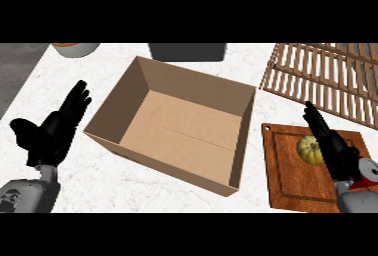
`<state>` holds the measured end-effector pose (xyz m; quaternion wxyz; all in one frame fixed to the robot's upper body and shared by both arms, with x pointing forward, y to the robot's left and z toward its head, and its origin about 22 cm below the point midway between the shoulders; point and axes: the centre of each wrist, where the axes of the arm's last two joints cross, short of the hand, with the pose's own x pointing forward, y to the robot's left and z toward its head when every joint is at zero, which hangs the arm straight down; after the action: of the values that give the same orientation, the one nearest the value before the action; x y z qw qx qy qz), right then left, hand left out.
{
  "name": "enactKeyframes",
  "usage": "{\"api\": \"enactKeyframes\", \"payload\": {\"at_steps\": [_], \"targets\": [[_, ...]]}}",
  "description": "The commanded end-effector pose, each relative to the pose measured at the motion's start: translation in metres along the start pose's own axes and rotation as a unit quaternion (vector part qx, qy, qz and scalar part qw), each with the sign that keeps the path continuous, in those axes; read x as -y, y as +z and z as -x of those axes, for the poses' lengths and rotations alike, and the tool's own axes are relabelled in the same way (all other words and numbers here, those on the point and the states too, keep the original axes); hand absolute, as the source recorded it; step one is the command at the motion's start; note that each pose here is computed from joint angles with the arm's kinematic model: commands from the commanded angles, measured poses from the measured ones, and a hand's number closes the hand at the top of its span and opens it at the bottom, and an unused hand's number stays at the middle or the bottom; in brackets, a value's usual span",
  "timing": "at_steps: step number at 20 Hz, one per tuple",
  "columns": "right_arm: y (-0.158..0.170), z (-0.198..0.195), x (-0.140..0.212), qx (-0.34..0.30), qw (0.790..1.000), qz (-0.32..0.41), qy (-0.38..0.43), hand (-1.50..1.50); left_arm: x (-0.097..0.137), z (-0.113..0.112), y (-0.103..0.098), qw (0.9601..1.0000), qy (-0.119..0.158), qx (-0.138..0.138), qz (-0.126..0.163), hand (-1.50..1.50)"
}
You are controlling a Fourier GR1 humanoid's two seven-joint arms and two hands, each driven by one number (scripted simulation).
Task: Pick the squash from the cutting board and place it in the cardboard box
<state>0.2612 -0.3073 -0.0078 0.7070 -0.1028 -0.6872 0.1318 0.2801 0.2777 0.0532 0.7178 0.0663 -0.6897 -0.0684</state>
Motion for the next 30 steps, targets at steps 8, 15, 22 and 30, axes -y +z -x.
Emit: {"api": "enactKeyframes", "payload": {"at_steps": [8,15,22,30], "targets": [[-0.022,-0.039,0.118,-0.026,0.889,0.293,0.351,1.5,-0.023,0.025,0.019,0.9942,-0.089,-0.025,-0.055,0.0],[-0.038,-0.051,0.022,0.018,0.861,0.439,0.257,-1.5,0.004,0.049,0.04,0.9933,-0.092,-0.037,-0.059,0.0],[-0.036,-0.063,0.049,-0.168,0.818,0.307,0.456,-1.5,-0.005,0.054,0.041,0.9918,-0.099,-0.048,-0.066,0.0],[-0.054,-0.102,0.006,-0.379,0.763,0.131,0.508,-1.5,0.003,0.042,0.035,0.9935,-0.095,-0.037,-0.049,0.0]]}}
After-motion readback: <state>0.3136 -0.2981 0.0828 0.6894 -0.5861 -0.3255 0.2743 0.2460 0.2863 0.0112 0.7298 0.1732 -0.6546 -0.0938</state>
